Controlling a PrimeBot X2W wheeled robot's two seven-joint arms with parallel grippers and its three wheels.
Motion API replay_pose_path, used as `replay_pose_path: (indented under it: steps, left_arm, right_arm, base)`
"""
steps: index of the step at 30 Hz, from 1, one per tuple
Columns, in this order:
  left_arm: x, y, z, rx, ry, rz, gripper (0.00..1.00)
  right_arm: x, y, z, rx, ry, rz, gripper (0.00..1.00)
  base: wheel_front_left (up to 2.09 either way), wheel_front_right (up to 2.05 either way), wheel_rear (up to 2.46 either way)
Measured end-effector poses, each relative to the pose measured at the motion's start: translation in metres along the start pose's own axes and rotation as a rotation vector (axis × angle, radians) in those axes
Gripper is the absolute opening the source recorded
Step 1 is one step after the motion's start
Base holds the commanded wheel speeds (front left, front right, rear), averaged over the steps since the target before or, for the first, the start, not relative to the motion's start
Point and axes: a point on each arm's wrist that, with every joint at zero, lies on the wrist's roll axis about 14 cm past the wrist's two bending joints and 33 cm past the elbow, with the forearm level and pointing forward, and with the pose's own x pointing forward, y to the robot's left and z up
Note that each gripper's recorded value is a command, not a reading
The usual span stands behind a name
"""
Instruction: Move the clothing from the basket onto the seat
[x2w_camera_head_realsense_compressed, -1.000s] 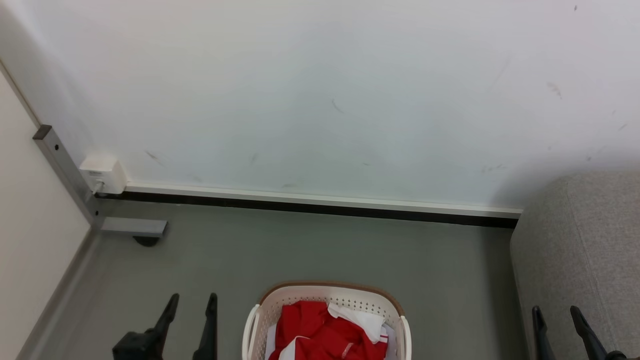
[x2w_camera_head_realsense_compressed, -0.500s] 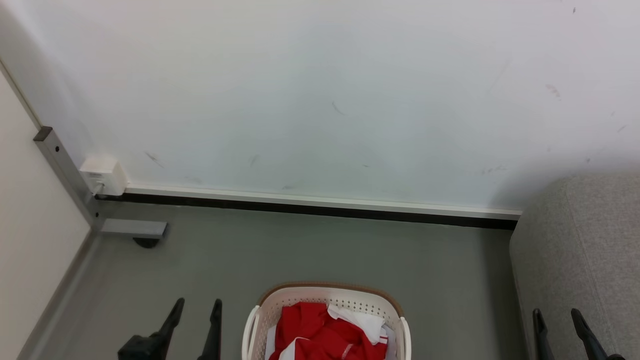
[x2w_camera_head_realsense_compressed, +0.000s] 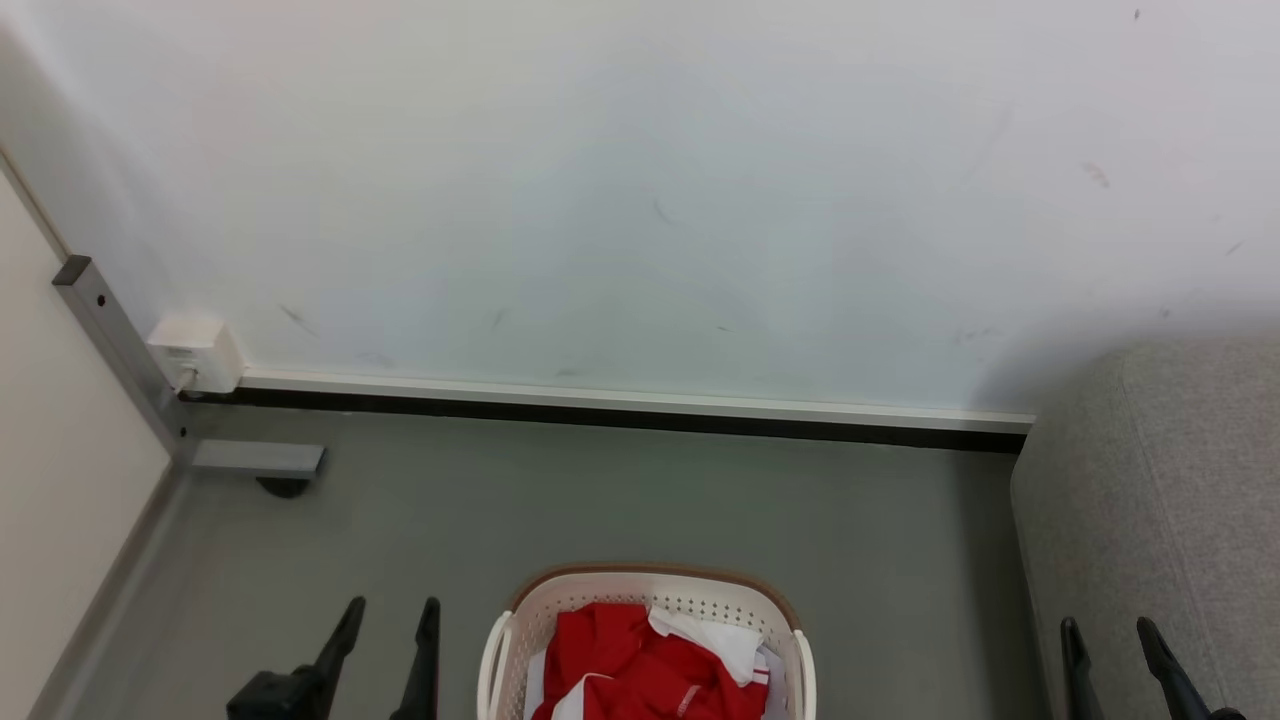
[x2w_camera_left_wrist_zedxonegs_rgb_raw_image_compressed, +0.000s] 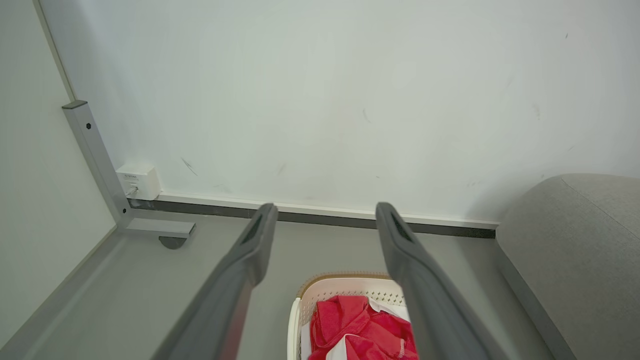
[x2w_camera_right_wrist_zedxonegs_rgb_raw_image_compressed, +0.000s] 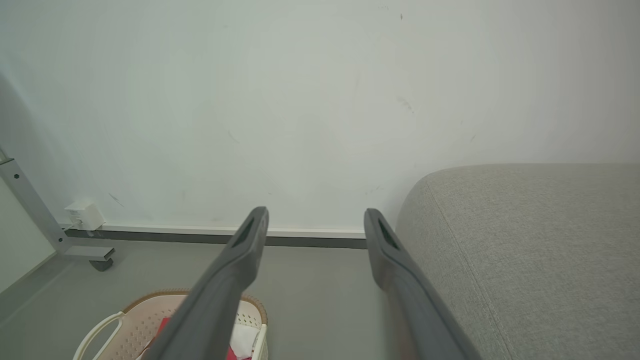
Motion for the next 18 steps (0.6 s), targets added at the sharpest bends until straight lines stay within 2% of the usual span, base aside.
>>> replay_pose_path:
  steps: [9,18]
  left_arm:
    - [0.015,-0.014,0.002,-0.028,-0.006,-0.037,1.00]
    - [0.052,-0.061,-0.036,-0.027,0.122,-0.180,1.00]
  right_arm:
    - [-0.002,-0.006,0.000,0.000,0.002,-0.016,1.00]
    - [0.014,-0.012,0.008,-0.016,-0.020,-0.022,1.00]
  base:
    - [0.00,0.00,0.00]
    - [0.00,0.00,0.00]
